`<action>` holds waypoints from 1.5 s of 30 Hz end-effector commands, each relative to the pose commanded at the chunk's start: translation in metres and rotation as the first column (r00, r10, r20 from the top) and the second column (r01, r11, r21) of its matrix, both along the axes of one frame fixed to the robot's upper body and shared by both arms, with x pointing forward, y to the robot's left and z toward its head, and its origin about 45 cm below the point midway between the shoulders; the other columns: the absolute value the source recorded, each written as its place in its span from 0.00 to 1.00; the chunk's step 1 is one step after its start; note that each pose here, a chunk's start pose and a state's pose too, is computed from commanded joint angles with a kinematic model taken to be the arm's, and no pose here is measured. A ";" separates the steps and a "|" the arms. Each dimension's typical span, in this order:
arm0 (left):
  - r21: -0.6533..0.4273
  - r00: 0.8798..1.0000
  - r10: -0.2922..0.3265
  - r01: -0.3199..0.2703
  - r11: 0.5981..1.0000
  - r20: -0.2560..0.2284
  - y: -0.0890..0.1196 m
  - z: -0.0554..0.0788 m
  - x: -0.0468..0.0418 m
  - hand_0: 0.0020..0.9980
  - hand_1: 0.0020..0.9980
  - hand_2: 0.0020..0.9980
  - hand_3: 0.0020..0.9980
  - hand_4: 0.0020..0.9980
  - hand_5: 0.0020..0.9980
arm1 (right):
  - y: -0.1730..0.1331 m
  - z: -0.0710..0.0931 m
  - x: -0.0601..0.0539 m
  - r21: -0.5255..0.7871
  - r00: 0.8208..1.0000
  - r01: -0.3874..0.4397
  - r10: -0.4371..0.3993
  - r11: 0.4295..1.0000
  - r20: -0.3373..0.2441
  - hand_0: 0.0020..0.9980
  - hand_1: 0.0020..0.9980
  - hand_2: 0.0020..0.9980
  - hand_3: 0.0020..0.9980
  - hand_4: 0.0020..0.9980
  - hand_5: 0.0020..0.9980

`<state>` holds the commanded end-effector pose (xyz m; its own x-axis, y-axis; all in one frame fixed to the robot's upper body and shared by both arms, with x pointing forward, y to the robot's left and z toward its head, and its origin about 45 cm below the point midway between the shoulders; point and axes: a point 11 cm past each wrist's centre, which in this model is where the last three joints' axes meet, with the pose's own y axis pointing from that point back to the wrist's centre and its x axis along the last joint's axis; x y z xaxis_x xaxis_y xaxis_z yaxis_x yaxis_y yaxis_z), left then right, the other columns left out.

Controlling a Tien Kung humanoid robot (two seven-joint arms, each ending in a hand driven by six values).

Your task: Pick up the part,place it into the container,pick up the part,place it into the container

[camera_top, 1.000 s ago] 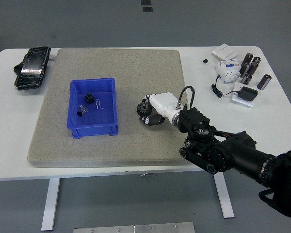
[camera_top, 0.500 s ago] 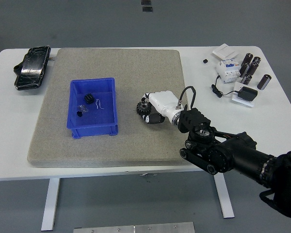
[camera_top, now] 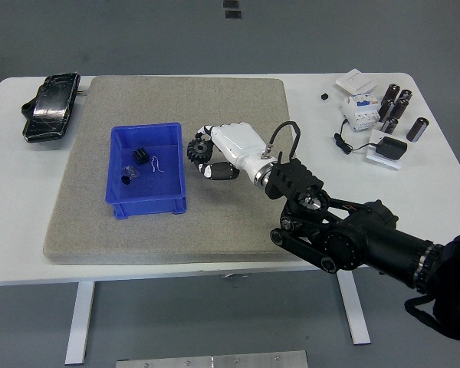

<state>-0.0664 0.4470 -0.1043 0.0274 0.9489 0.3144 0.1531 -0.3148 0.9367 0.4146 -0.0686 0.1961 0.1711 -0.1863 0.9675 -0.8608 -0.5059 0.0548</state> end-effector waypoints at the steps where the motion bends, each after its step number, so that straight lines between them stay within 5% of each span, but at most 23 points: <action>1: 0.000 1.000 0.000 0.000 1.000 0.000 0.000 0.000 -0.0001 0.67 0.64 0.64 0.59 0.71 0.56 | 0.005 0.004 -0.002 0.011 1.000 -0.012 0.012 1.000 0.013 0.58 0.51 0.47 0.57 0.52 0.00; 6: 0.002 1.000 0.000 0.000 1.000 -0.003 0.001 0.000 -0.0007 0.67 0.64 0.64 0.59 0.71 0.56 | 0.026 0.015 -0.015 0.039 0.996 -0.077 0.075 0.996 0.052 0.58 0.51 0.47 0.57 0.52 0.00; 7: 0.002 1.000 0.000 0.000 1.000 -0.003 0.001 0.000 -0.0008 0.67 0.64 0.64 0.59 0.71 0.57 | 0.030 0.016 -0.018 0.038 0.995 -0.088 0.086 0.995 0.059 0.60 0.53 0.51 0.62 0.44 0.05; 9: 0.003 1.000 0.000 0.000 1.000 -0.004 0.001 0.001 -0.0008 0.67 0.64 0.64 0.59 0.71 0.57 | 0.032 0.016 -0.020 0.031 0.993 -0.098 0.096 0.995 0.065 0.60 0.53 0.51 0.62 0.44 0.05; 12: 0.002 1.000 -0.001 0.001 1.000 -0.004 0.001 0.001 -0.0005 0.67 0.64 0.64 0.59 0.71 0.57 | 0.032 0.011 -0.022 0.010 0.993 -0.105 0.104 0.994 0.060 0.60 0.53 0.51 0.62 0.44 0.05; 13: 0.002 1.000 -0.001 0.001 1.000 -0.004 0.001 0.000 -0.0004 0.67 0.64 0.64 0.59 0.71 0.57 | 0.032 0.009 -0.023 0.002 0.993 -0.105 0.105 0.994 0.055 0.66 0.60 0.57 0.66 0.32 0.23; 18: 0.002 1.000 -0.001 0.001 1.000 -0.003 0.001 0.000 -0.0001 0.67 0.64 0.64 0.59 0.71 0.57 | 0.027 -0.007 -0.024 -0.044 0.995 -0.098 0.099 0.994 0.015 0.66 0.60 0.57 0.66 0.32 0.23; 19: 0.002 1.000 -0.001 0.001 1.000 -0.003 0.001 0.000 -0.0001 0.67 0.64 0.64 0.59 0.71 0.57 | 0.026 -0.009 -0.024 -0.048 0.995 -0.097 0.098 0.994 0.008 0.77 0.72 0.69 0.68 0.46 0.34; 24: 0.003 1.000 -0.001 0.001 1.000 -0.004 0.001 0.001 -0.0004 0.67 0.64 0.64 0.59 0.71 0.57 | 0.026 -0.014 -0.026 -0.050 0.994 -0.105 0.105 0.993 -0.007 0.77 0.72 0.69 0.68 0.46 0.34; 25: 0.003 1.000 -0.001 0.001 1.000 -0.004 0.001 0.001 -0.0004 0.67 0.64 0.64 0.59 0.71 0.57 | 0.026 -0.014 -0.026 -0.048 0.994 -0.106 0.106 0.993 -0.008 0.87 0.85 0.83 0.72 0.50 0.34; 36: 0.003 1.000 -0.002 0.002 1.000 -0.007 0.002 0.001 -0.0010 0.67 0.64 0.64 0.59 0.71 0.57 | 0.029 -0.016 -0.030 -0.033 0.992 -0.114 0.112 0.993 -0.051 0.91 0.90 0.88 0.77 0.56 0.35; 37: 0.003 1.000 -0.002 0.002 1.000 -0.007 0.002 0.001 -0.0009 0.67 0.64 0.64 0.59 0.71 0.57 | 0.029 -0.017 -0.030 -0.032 0.992 -0.113 0.111 0.993 -0.056 0.94 0.92 0.90 0.86 0.67 0.37; 42: 0.003 1.000 -0.003 0.003 1.000 -0.007 0.002 0.001 -0.0011 0.67 0.64 0.64 0.59 0.71 0.57 | 0.027 -0.019 -0.031 -0.019 0.992 -0.103 0.102 0.994 -0.073 0.94 0.92 0.90 0.86 0.67 0.37; 43: 0.003 1.000 -0.003 0.003 1.000 -0.007 0.002 0.001 -0.0011 0.67 0.64 0.64 0.59 0.71 0.57 | 0.027 -0.020 -0.031 -0.016 0.992 -0.101 0.100 0.995 -0.075 0.96 0.93 0.92 0.88 0.77 0.42; 45: 0.004 1.000 -0.004 0.004 1.000 -0.008 0.002 0.001 -0.0010 0.67 0.64 0.64 0.59 0.71 0.57 | 0.026 -0.020 -0.031 -0.011 0.992 -0.098 0.097 0.995 -0.077 0.96 0.93 0.92 0.88 0.77 0.42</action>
<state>-0.0674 0.4495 -0.1032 0.0336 0.9477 0.3175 0.1589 -0.3187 0.9344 0.3839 -0.0422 0.1766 0.2615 -0.1506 0.9534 -0.8006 -0.5856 0.1270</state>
